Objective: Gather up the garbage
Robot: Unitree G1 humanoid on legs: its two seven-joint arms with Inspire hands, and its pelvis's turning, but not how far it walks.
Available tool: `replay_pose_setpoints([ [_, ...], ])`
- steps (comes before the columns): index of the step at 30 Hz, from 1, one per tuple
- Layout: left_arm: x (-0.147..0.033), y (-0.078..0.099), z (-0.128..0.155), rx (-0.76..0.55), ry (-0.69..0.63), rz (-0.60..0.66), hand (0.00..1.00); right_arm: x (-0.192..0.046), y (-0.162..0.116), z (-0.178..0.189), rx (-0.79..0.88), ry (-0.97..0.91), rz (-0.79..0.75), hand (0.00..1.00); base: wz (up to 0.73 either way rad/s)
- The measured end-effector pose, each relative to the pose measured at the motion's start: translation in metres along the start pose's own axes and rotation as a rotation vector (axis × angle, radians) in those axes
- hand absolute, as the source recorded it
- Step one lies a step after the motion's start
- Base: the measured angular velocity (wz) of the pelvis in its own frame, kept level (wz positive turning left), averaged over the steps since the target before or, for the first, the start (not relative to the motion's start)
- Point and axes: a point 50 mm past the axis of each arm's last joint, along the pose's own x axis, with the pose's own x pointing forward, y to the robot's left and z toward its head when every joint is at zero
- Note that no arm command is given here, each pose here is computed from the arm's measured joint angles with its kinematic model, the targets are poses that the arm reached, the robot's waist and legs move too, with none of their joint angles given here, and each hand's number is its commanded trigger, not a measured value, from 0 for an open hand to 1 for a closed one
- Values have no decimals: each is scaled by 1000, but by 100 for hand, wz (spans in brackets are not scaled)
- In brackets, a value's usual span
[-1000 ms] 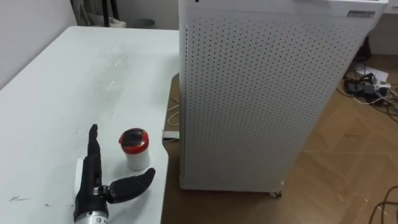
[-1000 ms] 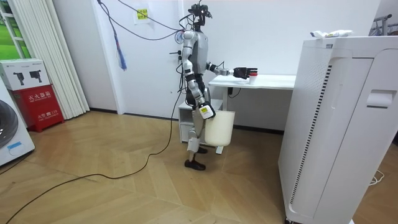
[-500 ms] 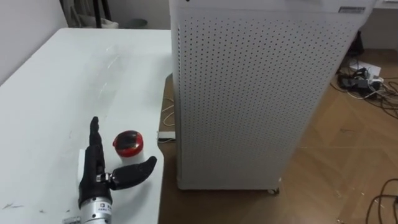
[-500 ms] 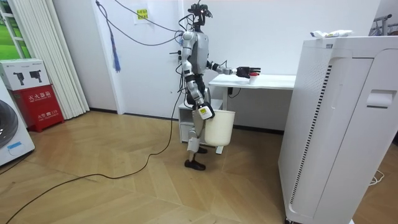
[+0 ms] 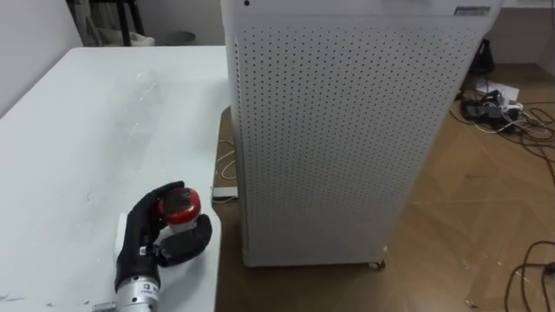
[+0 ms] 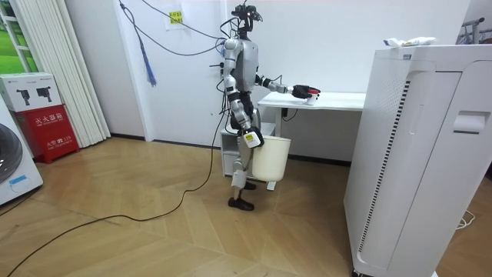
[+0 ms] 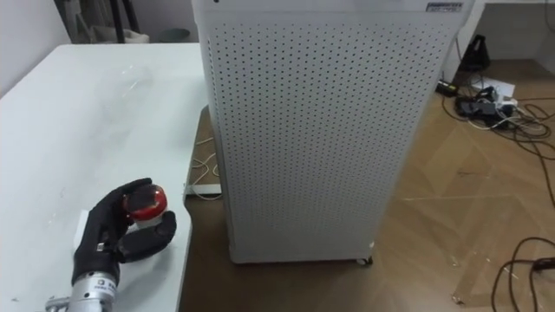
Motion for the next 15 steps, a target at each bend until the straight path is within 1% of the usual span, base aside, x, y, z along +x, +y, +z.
replay_pose_setpoints([
  [3, 2, -2, 1, 4, 2, -17, 100, 1, 1, 4, -14, -7, 7, 100, -3],
  [6, 7, -11, 3, -9, 4, -41, 100, 1, 3, 8, -17, -19, 12, 100, -3],
  [10, 8, -16, 2, -7, 12, -69, 100, 2, 4, 13, -20, -39, 15, 100, -5],
  [15, 5, -28, 1, -52, 28, -154, 100, 3, 3, 19, -15, -57, -15, 100, 0],
])
